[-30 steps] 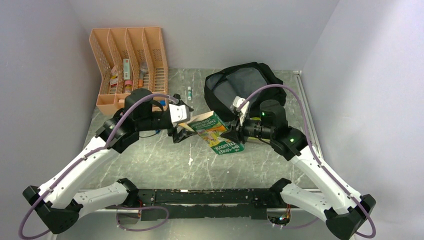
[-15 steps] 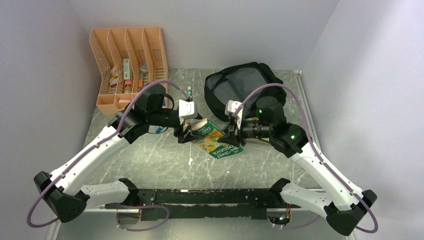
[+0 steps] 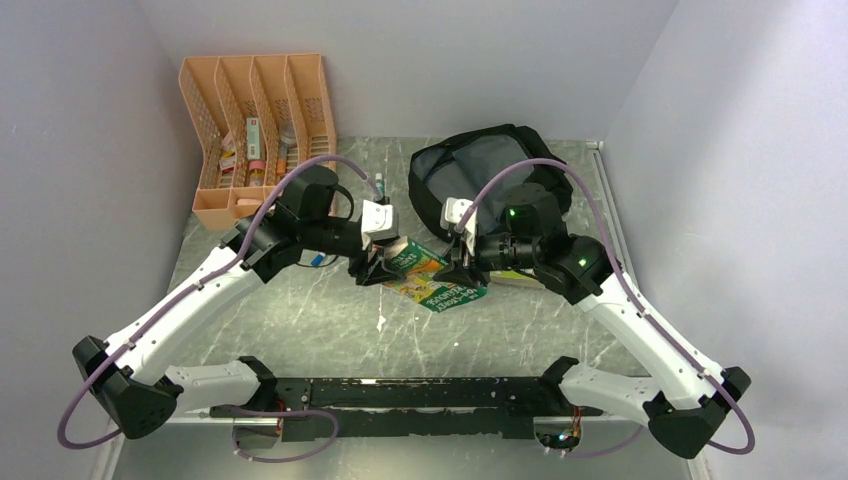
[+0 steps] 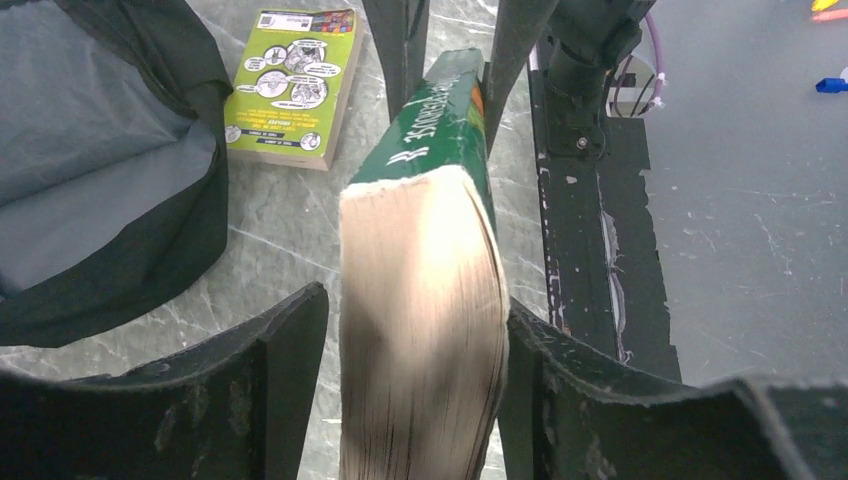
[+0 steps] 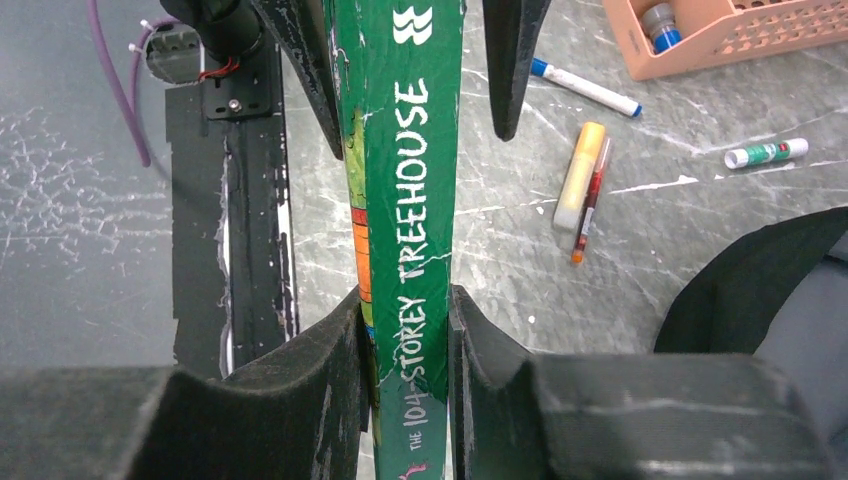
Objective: Pack the student bag
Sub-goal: Pick up the book from the center of the board.
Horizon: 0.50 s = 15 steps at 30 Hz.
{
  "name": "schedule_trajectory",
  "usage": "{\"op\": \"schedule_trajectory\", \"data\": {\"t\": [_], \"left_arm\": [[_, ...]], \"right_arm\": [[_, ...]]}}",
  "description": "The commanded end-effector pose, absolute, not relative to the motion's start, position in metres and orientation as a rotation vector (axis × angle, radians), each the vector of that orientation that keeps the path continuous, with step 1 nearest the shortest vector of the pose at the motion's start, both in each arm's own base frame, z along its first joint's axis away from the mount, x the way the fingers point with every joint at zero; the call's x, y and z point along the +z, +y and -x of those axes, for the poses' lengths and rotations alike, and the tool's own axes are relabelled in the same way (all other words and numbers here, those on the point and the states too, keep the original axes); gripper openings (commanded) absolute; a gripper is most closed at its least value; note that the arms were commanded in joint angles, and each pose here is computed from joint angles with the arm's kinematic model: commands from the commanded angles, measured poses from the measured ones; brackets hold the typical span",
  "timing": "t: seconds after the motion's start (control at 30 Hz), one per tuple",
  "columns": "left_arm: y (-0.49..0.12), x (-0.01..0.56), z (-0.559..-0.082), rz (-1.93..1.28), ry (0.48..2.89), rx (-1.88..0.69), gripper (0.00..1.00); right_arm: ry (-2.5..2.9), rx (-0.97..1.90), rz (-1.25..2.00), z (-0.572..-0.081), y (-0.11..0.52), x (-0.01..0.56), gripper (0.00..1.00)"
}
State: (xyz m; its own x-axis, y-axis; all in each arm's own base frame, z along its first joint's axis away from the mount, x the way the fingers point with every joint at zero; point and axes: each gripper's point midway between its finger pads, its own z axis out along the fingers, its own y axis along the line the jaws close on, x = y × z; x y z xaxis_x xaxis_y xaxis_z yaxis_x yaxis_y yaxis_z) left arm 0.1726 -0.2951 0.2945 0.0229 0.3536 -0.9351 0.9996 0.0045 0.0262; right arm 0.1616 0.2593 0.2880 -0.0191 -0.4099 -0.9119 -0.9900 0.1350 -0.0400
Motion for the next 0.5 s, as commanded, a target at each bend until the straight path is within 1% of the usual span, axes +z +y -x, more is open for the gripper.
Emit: {"op": "schedule_trajectory", "data": {"t": [0.0, 0.13, 0.3, 0.47], "left_arm": [[-0.299, 0.301, -0.162, -1.524, 1.402, -1.026, 0.61], [-0.302, 0.297, -0.160, -1.544, 1.405, -1.033, 0.58], [-0.306, 0.294, -0.161, -1.557, 1.420, -1.023, 0.48], [-0.308, 0.290, -0.158, -1.576, 1.429, -1.032, 0.44]], "right_arm": [[1.479, 0.849, 1.424, -0.162, 0.263, 0.311, 0.00], [1.496, 0.855, 1.449, -0.161, 0.264, 0.306, 0.00], [1.498, 0.836, 1.451, -0.162, 0.262, 0.307, 0.00], [1.491, 0.823, 1.443, -0.163, 0.261, 0.308, 0.00]]}}
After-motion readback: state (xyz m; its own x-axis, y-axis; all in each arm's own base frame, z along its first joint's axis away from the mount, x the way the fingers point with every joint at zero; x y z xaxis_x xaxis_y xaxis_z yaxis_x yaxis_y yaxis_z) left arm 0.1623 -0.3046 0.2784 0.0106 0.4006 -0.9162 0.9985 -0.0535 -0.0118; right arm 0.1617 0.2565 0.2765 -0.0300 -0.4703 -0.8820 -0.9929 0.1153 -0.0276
